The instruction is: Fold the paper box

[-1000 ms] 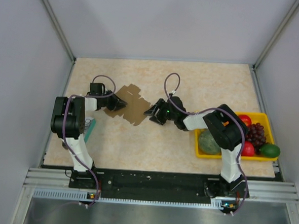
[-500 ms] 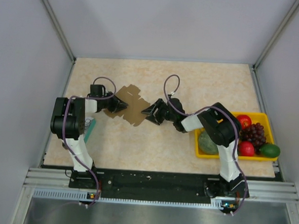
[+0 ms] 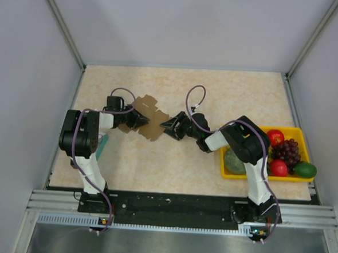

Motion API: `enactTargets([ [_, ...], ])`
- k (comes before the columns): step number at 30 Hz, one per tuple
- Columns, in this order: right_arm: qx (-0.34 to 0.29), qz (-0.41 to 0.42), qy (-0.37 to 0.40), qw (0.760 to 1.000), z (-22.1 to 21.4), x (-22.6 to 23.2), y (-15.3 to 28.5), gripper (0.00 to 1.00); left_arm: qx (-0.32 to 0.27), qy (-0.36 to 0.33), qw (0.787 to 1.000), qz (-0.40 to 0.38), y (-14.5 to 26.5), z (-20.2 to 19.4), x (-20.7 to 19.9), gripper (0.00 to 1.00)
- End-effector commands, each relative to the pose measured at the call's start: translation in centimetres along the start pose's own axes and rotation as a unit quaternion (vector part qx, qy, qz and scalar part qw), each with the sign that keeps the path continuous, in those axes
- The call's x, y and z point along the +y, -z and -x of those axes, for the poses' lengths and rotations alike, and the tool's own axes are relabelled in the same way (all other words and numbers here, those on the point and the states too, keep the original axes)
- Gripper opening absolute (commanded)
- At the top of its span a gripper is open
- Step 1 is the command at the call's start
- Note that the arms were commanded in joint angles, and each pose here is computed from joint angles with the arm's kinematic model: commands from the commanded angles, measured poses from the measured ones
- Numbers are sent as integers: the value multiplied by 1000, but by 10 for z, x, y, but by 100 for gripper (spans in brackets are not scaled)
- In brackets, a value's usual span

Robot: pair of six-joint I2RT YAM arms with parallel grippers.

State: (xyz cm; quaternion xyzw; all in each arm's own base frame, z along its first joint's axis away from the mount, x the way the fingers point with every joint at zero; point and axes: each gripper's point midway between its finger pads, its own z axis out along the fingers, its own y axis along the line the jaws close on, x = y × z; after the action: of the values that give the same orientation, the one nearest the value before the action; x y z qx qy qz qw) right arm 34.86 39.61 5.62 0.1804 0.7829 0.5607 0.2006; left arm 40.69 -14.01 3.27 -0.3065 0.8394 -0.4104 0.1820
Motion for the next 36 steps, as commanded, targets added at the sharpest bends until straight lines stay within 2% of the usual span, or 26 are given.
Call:
enactTargets([
  [1,-16,53,30,998,8,30,-12,55,0,-12,1000,-2,4,-9,-4,26],
  [7,-19,44,15,999,10,25,-19,54,4,-15,1000,-1,4,-14,-3,25],
  [11,-28,49,7,998,16,24,-24,47,5,-17,1000,0,4,-15,-3,25],
  [22,4,35,36,999,10,15,-46,47,23,-14,1000,4,2,-25,5,25],
  [26,4,32,42,999,7,9,-38,47,23,-35,999,5,7,-27,-3,25],
  [27,3,27,48,998,7,6,-36,47,3,-66,998,13,9,-18,-7,26],
  [28,7,19,50,999,5,1,-33,47,-9,-85,996,9,18,-14,-19,31],
  [32,21,-18,50,998,4,-15,-24,47,-44,-123,991,19,39,14,-42,46],
  [36,25,-44,59,997,6,-24,-18,48,-72,-147,985,60,53,53,-52,49],
])
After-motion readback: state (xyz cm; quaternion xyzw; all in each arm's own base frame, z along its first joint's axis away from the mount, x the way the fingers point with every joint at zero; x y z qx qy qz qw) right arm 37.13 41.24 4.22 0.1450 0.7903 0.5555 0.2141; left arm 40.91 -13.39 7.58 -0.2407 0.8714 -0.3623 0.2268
